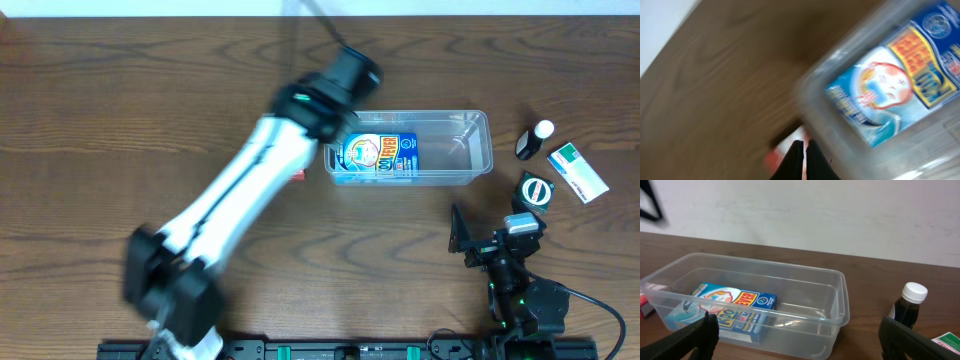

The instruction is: Pack container

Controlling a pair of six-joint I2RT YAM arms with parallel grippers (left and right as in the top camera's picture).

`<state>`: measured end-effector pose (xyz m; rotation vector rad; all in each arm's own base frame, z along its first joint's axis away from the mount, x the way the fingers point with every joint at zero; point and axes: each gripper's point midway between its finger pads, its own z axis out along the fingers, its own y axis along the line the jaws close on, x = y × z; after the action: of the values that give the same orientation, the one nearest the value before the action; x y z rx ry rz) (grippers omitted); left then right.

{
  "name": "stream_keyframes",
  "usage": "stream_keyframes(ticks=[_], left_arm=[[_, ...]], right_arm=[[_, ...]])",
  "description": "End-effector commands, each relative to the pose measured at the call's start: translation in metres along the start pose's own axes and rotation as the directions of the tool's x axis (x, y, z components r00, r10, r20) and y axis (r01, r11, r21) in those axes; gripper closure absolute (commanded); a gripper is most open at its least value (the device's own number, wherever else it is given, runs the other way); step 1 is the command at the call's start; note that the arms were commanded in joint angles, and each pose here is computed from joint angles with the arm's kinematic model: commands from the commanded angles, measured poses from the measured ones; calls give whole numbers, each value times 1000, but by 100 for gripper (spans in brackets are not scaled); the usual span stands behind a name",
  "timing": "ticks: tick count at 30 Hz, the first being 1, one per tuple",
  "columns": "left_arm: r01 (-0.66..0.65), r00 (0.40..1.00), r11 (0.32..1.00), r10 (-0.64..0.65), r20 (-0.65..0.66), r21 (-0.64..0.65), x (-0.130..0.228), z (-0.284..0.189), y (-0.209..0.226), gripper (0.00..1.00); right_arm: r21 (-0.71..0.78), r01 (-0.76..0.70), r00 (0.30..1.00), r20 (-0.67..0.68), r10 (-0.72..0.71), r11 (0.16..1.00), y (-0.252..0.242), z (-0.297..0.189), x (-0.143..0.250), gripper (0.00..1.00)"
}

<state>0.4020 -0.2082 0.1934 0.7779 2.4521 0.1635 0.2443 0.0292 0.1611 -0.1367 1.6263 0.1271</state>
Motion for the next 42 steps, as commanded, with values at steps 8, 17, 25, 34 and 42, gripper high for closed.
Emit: stream_keyframes(ticks=[8, 17, 25, 34, 42], left_arm=[[486, 861, 871, -464, -208, 67, 75, -23, 67, 37], [540, 802, 841, -501, -325, 36, 121, 26, 68, 2], [532, 809, 845, -487, -328, 58, 132, 48, 52, 2], [575, 778, 817, -564, -277, -48, 132, 54, 73, 2], [679, 675, 715, -697, -241, -167, 150, 55, 111, 2]], right_arm=[[-4, -10, 1000, -1, 10, 1000, 1, 0, 1, 1], [-4, -10, 1000, -1, 10, 1000, 1, 0, 1, 1], [-4, -10, 1000, -1, 10, 1000, 1, 0, 1, 1], [-4, -10, 1000, -1, 10, 1000, 1, 0, 1, 1], [-4, -9, 1000, -1, 9, 1000, 1, 0, 1, 1]])
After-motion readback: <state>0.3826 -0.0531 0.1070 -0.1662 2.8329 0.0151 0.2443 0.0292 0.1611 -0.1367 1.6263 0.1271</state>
